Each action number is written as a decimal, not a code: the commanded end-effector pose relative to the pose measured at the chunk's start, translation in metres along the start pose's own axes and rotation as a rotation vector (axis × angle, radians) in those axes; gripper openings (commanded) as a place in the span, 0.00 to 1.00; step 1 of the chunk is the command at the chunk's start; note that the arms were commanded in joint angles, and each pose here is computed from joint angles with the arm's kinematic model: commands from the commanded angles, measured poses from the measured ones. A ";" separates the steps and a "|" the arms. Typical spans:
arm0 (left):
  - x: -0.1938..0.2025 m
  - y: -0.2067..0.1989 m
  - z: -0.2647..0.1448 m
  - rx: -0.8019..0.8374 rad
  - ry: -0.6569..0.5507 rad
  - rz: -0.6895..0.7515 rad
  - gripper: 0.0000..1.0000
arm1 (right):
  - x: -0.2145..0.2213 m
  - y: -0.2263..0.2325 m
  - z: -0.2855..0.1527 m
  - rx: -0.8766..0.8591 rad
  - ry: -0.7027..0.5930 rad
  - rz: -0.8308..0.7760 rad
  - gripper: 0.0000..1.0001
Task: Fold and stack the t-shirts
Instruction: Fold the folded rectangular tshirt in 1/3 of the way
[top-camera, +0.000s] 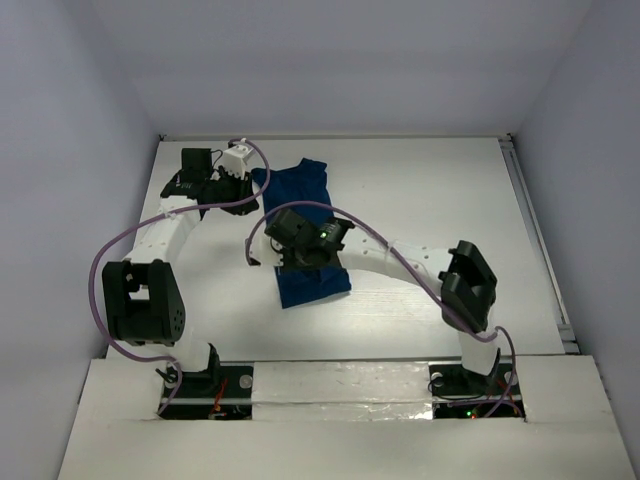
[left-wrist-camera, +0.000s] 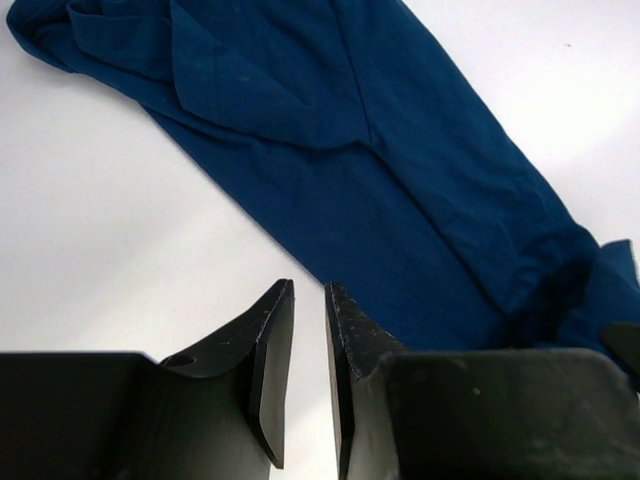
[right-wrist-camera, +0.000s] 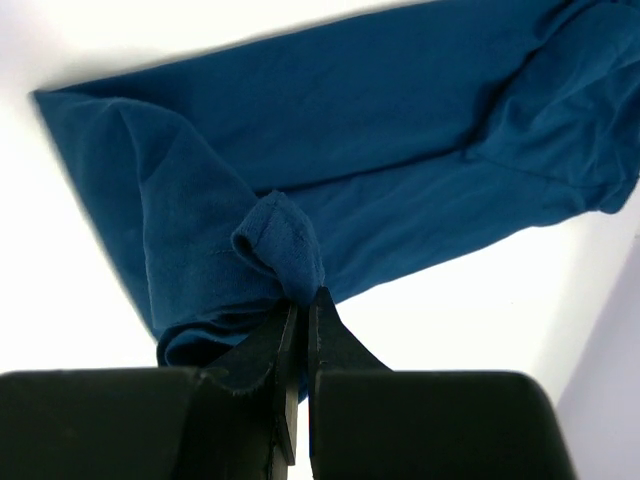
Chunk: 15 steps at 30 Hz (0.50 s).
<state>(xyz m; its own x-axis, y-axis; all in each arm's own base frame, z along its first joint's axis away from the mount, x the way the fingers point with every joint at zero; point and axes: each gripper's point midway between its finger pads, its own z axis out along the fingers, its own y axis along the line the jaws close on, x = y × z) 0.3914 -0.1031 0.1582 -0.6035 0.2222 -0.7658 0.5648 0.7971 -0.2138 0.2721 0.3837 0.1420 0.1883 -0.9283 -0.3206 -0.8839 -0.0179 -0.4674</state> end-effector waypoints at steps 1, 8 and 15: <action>-0.021 -0.002 -0.016 -0.002 -0.076 0.052 0.16 | -0.013 -0.031 0.010 0.060 -0.037 0.001 0.00; -0.018 0.005 -0.019 -0.019 -0.080 0.047 0.15 | -0.006 -0.063 0.030 0.108 -0.004 0.025 0.00; -0.015 0.008 -0.016 -0.010 -0.084 0.038 0.14 | -0.005 -0.094 0.040 0.143 -0.004 0.054 0.00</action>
<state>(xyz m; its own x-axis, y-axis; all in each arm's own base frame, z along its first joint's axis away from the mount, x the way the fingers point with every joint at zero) 0.3972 -0.0888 0.1636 -0.5873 0.2029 -0.7835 0.5480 0.8121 -0.2004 0.3499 0.3953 0.1212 0.1088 -0.9442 -0.3108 -0.8654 0.0639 -0.4970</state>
